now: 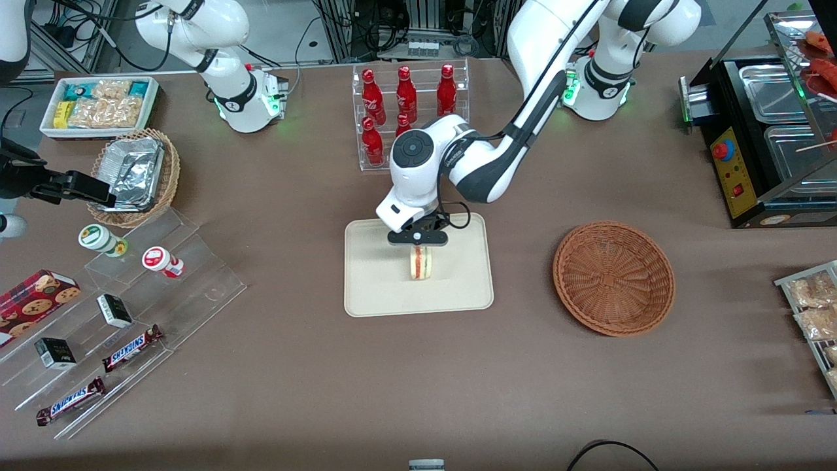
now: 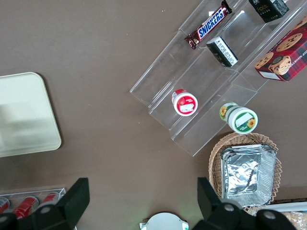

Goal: Place sandwich from basket to tray
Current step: 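Lower the sandwich onto the tray and open the left gripper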

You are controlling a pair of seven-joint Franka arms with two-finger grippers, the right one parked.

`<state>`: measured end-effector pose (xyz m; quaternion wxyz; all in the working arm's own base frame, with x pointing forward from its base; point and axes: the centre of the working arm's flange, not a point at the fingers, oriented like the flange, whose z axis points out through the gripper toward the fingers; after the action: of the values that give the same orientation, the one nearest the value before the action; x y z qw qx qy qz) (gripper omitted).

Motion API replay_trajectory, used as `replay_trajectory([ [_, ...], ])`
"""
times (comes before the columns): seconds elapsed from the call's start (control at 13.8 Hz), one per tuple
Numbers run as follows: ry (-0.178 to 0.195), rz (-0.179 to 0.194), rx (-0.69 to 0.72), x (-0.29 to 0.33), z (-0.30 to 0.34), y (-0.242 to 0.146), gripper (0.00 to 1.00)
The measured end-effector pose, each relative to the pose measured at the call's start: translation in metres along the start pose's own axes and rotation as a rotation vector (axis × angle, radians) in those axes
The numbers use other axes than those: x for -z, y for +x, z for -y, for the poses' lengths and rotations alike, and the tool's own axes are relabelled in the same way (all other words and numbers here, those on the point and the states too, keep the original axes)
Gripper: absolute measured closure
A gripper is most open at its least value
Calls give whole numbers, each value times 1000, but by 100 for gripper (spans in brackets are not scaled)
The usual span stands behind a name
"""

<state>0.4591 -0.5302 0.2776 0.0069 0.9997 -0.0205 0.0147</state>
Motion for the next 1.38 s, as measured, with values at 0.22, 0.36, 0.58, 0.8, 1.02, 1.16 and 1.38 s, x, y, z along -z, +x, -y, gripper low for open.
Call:
replay_trajectory([
  [0.22, -3, 1, -3, -11, -3, -2, 85],
  [0.36, 4, 6, 23, -20, -1, -1, 85],
  [0.58, 14, 17, 56, -35, 0, -2, 85],
  [0.8, 19, 22, 60, -42, 1, -3, 85],
  [1.02, 19, 23, 60, -43, 0, -3, 81],
  [1.16, 17, 21, 61, -42, 0, -2, 63],
  [1.38, -1, 1, 82, -29, -3, 5, 29],
])
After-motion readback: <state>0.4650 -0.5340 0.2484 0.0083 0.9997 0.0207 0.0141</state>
